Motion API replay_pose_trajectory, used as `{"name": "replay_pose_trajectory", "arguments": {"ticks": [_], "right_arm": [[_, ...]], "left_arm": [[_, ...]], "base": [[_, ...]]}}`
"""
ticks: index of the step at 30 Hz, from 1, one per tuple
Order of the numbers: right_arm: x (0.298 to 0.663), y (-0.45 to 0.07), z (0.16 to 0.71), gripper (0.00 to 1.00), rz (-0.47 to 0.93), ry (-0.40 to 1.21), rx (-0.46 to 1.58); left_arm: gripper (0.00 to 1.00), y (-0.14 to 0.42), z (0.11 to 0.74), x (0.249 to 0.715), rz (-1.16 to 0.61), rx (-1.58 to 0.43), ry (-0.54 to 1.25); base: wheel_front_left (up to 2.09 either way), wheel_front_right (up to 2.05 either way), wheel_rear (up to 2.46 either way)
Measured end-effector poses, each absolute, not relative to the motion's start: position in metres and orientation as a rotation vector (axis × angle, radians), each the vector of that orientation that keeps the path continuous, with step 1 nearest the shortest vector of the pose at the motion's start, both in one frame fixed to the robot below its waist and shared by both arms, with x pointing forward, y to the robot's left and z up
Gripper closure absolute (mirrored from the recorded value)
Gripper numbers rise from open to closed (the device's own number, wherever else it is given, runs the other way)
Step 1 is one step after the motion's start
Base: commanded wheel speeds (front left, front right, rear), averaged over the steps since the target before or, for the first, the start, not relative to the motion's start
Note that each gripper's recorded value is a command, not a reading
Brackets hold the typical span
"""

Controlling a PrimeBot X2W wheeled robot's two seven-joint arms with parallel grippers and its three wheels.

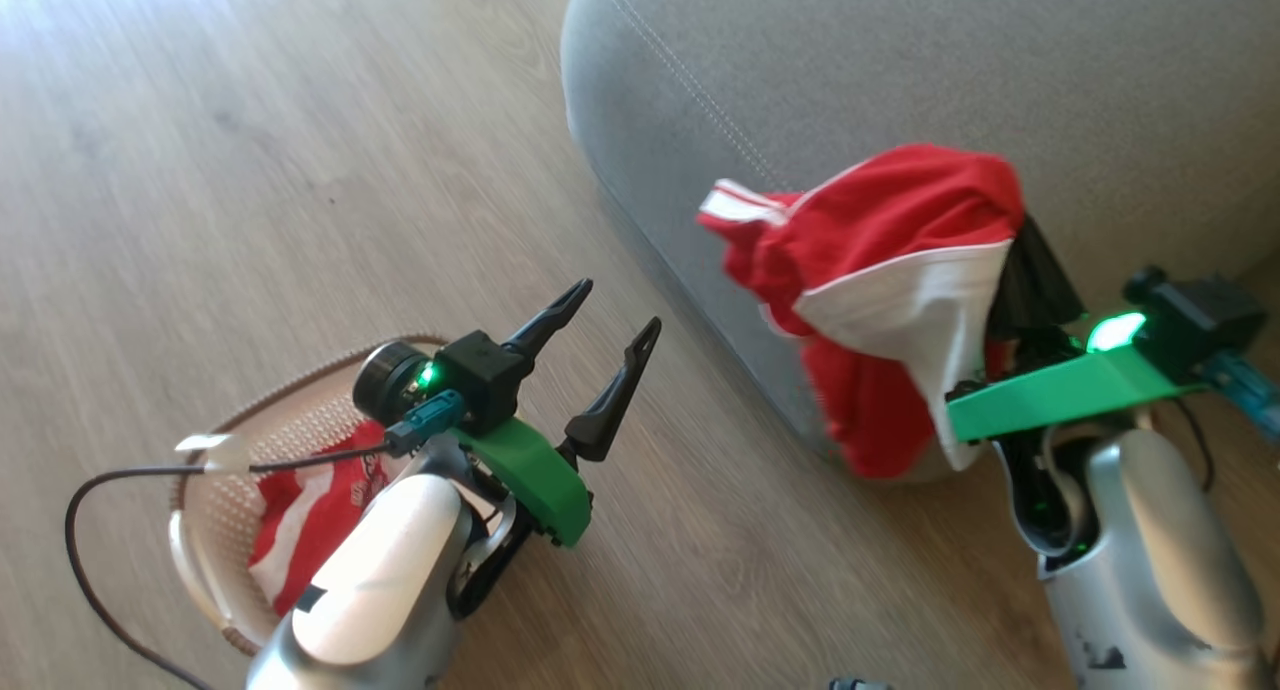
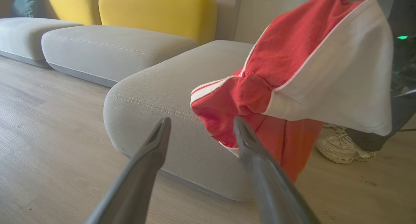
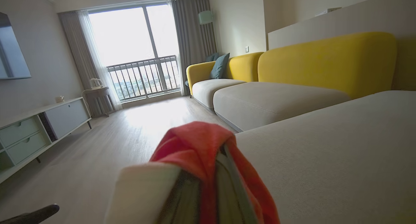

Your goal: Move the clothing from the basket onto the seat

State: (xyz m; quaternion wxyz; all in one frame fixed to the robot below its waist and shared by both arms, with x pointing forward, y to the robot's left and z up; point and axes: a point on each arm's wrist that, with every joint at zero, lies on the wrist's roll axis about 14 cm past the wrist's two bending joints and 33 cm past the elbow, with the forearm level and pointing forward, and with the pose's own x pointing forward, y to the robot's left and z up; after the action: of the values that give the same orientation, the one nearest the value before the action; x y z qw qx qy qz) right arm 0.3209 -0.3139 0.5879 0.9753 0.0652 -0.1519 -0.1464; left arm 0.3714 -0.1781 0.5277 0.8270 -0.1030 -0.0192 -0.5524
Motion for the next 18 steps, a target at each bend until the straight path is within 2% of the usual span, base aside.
{"name": "replay_pose_trajectory", "arguments": {"ticks": [11, 18], "right_arm": [[0.321, -0.325, 0.58, 1.0, -0.343, -0.269, 0.064], [0.353, -0.333, 0.594, 1.0, -0.312, -0.258, -0.066]], "left_arm": [[0.0, -0.185, 0.508, 0.374, -1.207, -0.242, 0.0], [0.0, -0.179, 0.489, 0.388, -1.207, -0.245, 0.011]], "base": [[0.0, 0.0, 0.0], [0.0, 0.0, 0.0]]}}
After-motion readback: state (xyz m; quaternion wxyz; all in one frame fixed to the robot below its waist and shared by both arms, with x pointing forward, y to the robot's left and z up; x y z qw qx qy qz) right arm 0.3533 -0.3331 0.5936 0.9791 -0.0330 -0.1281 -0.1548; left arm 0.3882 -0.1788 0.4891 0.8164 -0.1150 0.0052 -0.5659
